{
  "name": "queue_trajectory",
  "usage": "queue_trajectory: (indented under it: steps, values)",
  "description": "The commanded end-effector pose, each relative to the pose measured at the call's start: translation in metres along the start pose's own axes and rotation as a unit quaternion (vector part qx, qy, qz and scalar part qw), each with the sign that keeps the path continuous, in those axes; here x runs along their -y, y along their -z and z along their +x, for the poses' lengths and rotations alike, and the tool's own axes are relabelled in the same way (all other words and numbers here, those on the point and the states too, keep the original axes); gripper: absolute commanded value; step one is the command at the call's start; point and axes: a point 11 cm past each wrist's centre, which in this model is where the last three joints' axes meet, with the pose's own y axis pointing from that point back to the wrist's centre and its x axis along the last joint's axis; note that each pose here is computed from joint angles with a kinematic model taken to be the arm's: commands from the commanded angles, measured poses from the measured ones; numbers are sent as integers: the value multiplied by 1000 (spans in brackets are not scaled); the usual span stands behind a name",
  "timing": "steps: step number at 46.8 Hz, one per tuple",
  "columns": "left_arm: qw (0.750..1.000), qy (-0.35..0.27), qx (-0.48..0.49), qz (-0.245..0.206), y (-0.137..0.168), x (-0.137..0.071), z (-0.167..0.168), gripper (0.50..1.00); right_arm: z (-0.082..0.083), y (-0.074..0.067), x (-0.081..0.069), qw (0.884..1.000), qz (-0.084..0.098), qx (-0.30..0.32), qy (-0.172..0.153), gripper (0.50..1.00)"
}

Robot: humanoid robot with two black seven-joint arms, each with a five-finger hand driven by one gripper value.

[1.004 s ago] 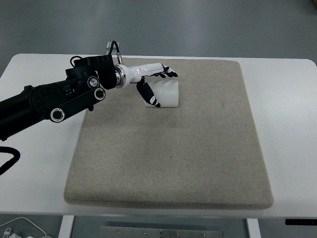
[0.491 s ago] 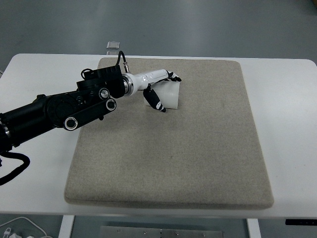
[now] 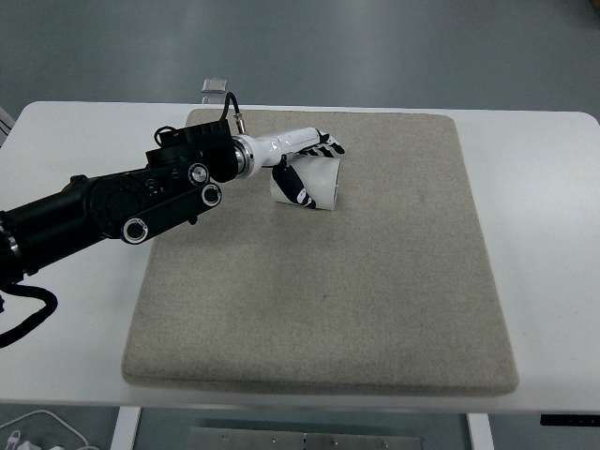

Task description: Upright white cup

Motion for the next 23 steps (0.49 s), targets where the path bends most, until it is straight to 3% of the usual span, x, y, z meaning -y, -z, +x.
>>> queue_trajectory:
  steps: [1,5,12,23]
  values:
    - [1000,0,1,2,1,0,0,750,0,0,0,1000,0,0,0,930]
    - [1000,-2,4,6,4,0,1,724,0,0,0,1000,0,0,0,930]
    - [1000,-7,10,18,9,0,5,500,0,0,0,1000,0,0,0,930]
    - [1000,-20,-1,2,3,-2,17,500,0,0,0,1000,0,0,0,930]
